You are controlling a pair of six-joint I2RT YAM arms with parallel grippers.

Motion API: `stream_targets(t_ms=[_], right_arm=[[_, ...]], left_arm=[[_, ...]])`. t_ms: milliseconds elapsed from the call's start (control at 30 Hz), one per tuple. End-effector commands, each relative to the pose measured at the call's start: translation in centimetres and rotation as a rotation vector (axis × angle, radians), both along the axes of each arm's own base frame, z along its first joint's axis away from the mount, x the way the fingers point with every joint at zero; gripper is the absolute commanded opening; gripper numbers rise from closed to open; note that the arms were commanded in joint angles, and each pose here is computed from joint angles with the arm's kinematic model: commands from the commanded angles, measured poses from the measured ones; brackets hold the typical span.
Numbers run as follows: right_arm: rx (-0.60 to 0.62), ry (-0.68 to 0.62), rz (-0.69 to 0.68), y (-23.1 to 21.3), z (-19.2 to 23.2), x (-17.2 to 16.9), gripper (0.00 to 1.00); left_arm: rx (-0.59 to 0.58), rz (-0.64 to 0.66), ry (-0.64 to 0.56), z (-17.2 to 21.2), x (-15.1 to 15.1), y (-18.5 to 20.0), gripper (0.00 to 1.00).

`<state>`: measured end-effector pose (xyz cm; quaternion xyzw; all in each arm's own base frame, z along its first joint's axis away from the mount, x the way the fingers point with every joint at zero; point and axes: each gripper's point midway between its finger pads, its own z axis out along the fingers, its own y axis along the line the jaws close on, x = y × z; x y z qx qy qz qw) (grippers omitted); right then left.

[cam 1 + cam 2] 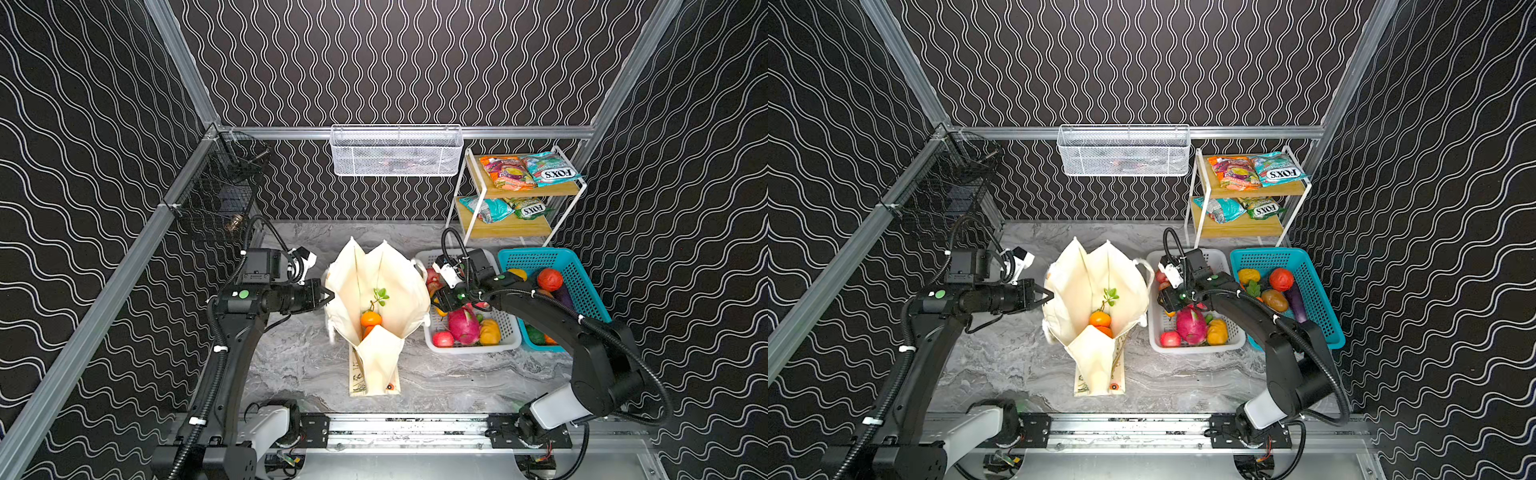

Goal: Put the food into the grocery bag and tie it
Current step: 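Lower the right gripper onto a yellow fruit in the basket and grasp it, then lift the yellow fruit with the right gripper and carry it into the bag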

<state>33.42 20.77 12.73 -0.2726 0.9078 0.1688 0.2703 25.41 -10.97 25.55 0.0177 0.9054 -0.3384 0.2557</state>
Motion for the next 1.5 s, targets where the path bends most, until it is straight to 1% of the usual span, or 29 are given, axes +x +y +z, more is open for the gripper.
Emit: stream_targets(t_ms=[0,133,267,433,567,733,900,1067,1267,1467], right_arm=[[0.010,-0.027,-0.061,-0.9,2.4,-0.4,0.65],[0.032,-0.091,-0.129,-2.2,6.7,-1.0,0.64],[0.043,-0.182,-0.198,-4.0,11.6,-2.1,0.64],[0.131,-0.293,-0.203,-4.1,19.0,-4.1,0.63],[0.155,-0.372,-0.147,-1.6,23.5,-5.9,0.64],[0.187,-0.395,-0.025,4.4,26.1,-7.9,0.64],[0.181,-0.372,0.101,10.8,25.2,-9.0,0.65],[0.160,-0.303,0.189,15.7,21.8,-9.1,0.65],[0.113,-0.229,0.241,18.5,17.3,-8.5,0.67],[0.049,-0.161,0.264,19.5,13.5,-7.9,0.68]], left_arm=[[0.002,-0.010,-0.023,0.2,-0.1,0.0,0.00],[0.003,-0.005,-0.015,-0.2,-0.2,0.0,0.00],[0.000,-0.005,-0.018,-0.3,-0.2,0.0,0.00],[-0.004,-0.005,-0.018,-0.4,-0.2,-0.1,0.00],[-0.011,-0.007,-0.019,-0.5,0.0,-0.2,0.00],[-0.011,-0.006,-0.025,-0.4,0.0,-0.2,0.00],[-0.015,-0.012,-0.031,-0.2,0.1,-0.2,0.00],[-0.019,-0.017,-0.031,0.0,0.1,-0.3,0.00],[-0.025,-0.021,-0.037,0.1,0.0,-0.4,0.00],[-0.033,-0.023,-0.036,0.0,-0.1,-0.5,0.00]])
